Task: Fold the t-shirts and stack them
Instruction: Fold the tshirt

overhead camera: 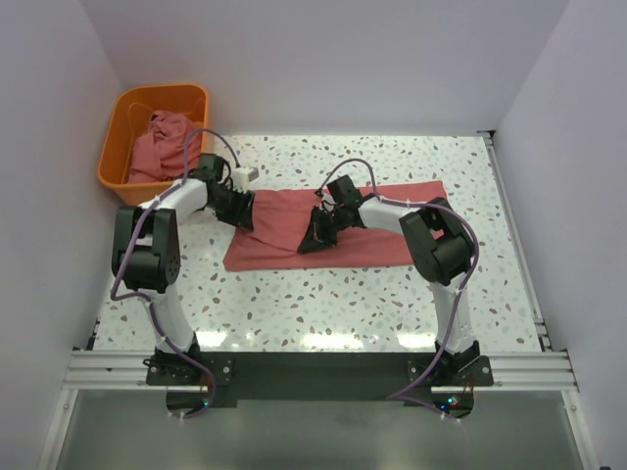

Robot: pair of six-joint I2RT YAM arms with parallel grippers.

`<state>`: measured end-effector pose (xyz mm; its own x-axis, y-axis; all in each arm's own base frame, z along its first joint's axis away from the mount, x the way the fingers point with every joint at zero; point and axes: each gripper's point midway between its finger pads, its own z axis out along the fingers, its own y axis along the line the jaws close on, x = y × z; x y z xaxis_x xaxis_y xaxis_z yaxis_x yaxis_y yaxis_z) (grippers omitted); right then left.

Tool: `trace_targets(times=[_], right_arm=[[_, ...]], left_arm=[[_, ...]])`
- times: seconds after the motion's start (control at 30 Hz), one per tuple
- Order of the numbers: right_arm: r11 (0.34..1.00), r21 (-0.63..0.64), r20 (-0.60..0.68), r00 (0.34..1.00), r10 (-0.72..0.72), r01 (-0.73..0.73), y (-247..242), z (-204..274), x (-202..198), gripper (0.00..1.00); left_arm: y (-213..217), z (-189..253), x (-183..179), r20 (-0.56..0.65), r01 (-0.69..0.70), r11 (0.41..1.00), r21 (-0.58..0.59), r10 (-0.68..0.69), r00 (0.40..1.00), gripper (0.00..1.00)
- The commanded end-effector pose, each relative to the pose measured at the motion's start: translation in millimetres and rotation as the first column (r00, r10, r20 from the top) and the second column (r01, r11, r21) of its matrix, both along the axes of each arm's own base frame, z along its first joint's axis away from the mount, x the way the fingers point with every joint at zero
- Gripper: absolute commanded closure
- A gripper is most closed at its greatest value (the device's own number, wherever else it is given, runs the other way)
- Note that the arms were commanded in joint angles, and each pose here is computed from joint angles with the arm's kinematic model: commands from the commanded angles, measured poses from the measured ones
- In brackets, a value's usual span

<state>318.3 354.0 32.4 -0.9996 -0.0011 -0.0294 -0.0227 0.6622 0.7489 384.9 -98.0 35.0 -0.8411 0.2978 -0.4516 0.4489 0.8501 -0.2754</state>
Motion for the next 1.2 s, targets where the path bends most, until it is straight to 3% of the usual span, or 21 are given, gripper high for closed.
trace_targets(times=[0.0,0.2,0.57,0.63,0.77,0.93,1.03,1.07,1.17], right_arm=[[0.999,0.051,0.041,0.999,0.012,-0.014,5.4,23.2,6.2,1.00],[0.998,0.062,0.038,0.999,0.012,-0.014,6.0,24.6,10.0,1.00],[0.998,0.065,0.037,0.999,0.005,-0.007,4.0,25.8,12.9,1.00],[0.998,0.063,0.040,0.999,0.002,-0.004,3.4,26.1,13.9,1.00],[0.998,0.062,0.043,0.999,0.004,-0.007,2.2,26.8,13.5,1.00],[0.998,0.061,0.042,0.999,0.005,-0.008,1.6,26.3,12.6,1.00],[0.998,0.066,0.046,0.999,0.005,-0.008,1.5,28.0,13.2,1.00],[0.998,0.067,0.049,0.999,0.005,-0.008,1.7,28.8,13.5,1.00],[0.996,0.089,0.063,0.998,-0.003,-0.003,2.1,37.3,16.2,1.00]], left_arm=[[-3.3,11.5,11.6,0.024,-0.012,1.000,-0.020,0.012,1.000,0.53],[-10.3,15.2,15.0,0.021,0.008,0.998,-0.056,-0.006,1.000,0.71],[-6.4,10.8,21.6,0.011,-0.004,1.000,-0.030,0.004,1.000,0.92],[-6.0,9.6,20.6,0.004,-0.003,1.000,-0.027,0.003,1.000,0.89],[-5.9,5.5,16.7,-0.013,-0.003,1.000,-0.027,0.003,1.000,0.71],[-8.2,1.4,11.1,-0.033,0.001,0.999,-0.041,-0.002,0.999,0.67],[-8.1,3.4,12.6,-0.026,-0.001,0.999,-0.041,0.000,1.000,0.76],[-8.1,5.5,13.1,-0.021,0.001,0.999,-0.041,-0.002,1.000,0.86],[-8.8,25.3,24.2,0.038,0.001,0.999,-0.048,0.001,0.999,0.99]])
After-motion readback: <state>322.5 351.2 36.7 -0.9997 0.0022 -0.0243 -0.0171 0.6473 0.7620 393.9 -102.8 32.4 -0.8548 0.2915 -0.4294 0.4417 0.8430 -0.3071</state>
